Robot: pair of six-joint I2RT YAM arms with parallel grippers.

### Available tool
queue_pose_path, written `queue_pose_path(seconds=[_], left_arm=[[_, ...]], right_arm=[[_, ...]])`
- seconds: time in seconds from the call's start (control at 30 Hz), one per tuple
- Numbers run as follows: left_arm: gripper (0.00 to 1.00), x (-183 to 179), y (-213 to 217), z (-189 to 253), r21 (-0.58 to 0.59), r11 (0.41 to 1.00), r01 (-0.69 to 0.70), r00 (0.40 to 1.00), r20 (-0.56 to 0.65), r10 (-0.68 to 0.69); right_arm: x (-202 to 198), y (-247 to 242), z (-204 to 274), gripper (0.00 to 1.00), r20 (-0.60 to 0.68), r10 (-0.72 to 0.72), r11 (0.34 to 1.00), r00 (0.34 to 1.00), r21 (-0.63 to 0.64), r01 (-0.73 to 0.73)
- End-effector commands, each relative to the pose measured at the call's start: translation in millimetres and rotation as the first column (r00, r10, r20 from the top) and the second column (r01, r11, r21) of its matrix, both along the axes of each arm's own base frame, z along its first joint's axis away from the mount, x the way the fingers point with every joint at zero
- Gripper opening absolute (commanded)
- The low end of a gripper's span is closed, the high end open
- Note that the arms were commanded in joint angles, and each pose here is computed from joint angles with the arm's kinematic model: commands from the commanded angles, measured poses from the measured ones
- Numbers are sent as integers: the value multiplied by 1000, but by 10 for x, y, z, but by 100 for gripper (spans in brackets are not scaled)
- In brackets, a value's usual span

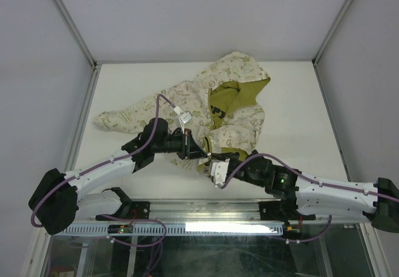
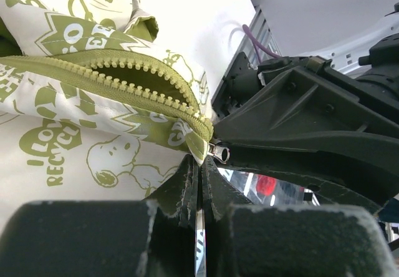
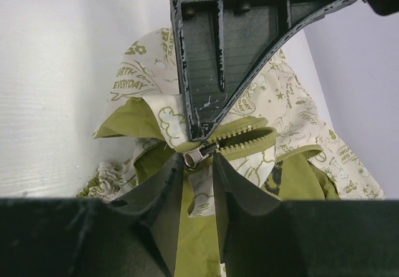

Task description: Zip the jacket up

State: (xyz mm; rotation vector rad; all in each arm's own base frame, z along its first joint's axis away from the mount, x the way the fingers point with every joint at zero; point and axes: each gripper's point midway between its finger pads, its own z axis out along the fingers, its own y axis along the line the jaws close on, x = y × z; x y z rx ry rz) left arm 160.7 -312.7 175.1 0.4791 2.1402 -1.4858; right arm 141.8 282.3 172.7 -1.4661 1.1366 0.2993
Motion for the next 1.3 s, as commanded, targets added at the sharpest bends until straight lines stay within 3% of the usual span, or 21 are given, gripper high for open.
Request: queue_pose_path(seconds=[0.0,0.63,0.77,0.83,1.1,1.27], left_arm=[[0,65,-28,220,-33,999,12,997,73,-10],[0,50,-13,262,-37,999,20,995,97,-17],[0,31,-16,265,-39,999,31,995,97,-27],[0,22,-19,257,-37,999,37,995,94,-33],[0,-58,-23,75,7,997,77,996,46,-78],[0,-100,23,-41,54,995,83,996,22,-85]], right_arm=[[-14,107,345,28,-22,2,995,1000,97,0],[17,138,237,21,-98,-18,997,995,76,25],[62,139,218,12,-94,-29,996,995,75,36],[79,139,227,0,-93,-33,996,995,80,41],[100,159,364,0,-113,-11,990,994,137,27],[321,124,409,0,-155,-86,981,984,161,111]])
